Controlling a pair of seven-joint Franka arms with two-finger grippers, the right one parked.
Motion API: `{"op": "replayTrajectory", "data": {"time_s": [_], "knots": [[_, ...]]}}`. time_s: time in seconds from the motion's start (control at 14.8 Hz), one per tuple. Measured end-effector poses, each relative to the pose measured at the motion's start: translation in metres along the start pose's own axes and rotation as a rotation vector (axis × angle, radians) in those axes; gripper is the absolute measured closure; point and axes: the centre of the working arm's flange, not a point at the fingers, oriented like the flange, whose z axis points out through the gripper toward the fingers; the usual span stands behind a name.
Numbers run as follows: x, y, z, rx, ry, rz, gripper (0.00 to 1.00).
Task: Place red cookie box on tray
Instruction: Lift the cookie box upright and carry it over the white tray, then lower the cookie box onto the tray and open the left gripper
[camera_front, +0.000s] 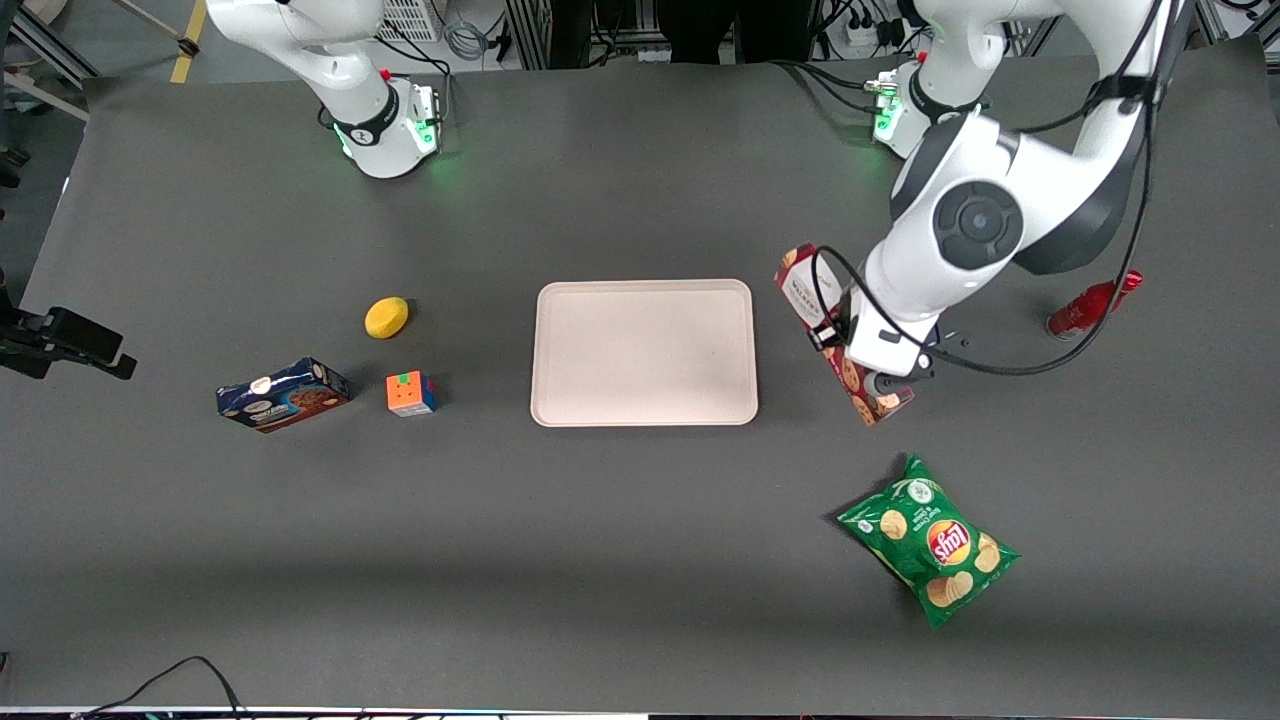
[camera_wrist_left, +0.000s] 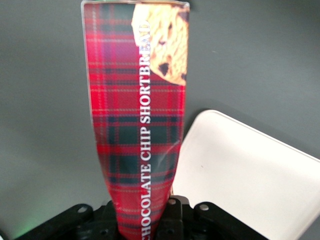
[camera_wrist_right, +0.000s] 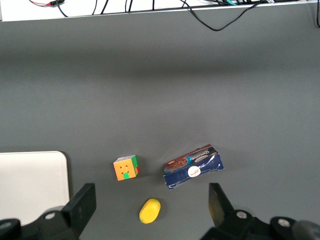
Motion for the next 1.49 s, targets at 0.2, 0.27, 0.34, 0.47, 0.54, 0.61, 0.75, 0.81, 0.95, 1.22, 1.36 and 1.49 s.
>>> {"op": "replayTrajectory", "data": {"time_s": [0.2, 0.27, 0.34, 0.47, 0.54, 0.61, 0.75, 0.81, 0.95, 1.22, 1.36, 1.49], "knots": [[-0.030, 0.024, -0.011, 0.021, 0.047, 0.098, 0.78], [-0.048, 0.038, -0.007, 0.028, 0.053, 0.148, 0.78], [-0.067, 0.051, -0.002, 0.024, 0.052, 0.194, 0.78], [-0.100, 0.075, 0.011, 0.010, 0.043, 0.275, 0.78], [-0.113, 0.085, 0.019, 0.008, 0.045, 0.315, 0.78], [-0.121, 0.092, 0.029, 0.014, 0.055, 0.353, 0.78], [-0.133, 0.103, 0.057, 0.038, 0.075, 0.423, 0.78], [-0.136, 0.108, 0.075, 0.041, 0.077, 0.444, 0.78], [-0.136, 0.114, 0.109, 0.037, 0.079, 0.467, 0.78], [-0.130, 0.114, 0.170, 0.077, 0.084, 0.475, 0.78], [-0.128, 0.114, 0.195, 0.086, 0.056, 0.472, 0.78], [-0.127, 0.114, 0.213, 0.079, 0.027, 0.452, 0.78]]}}
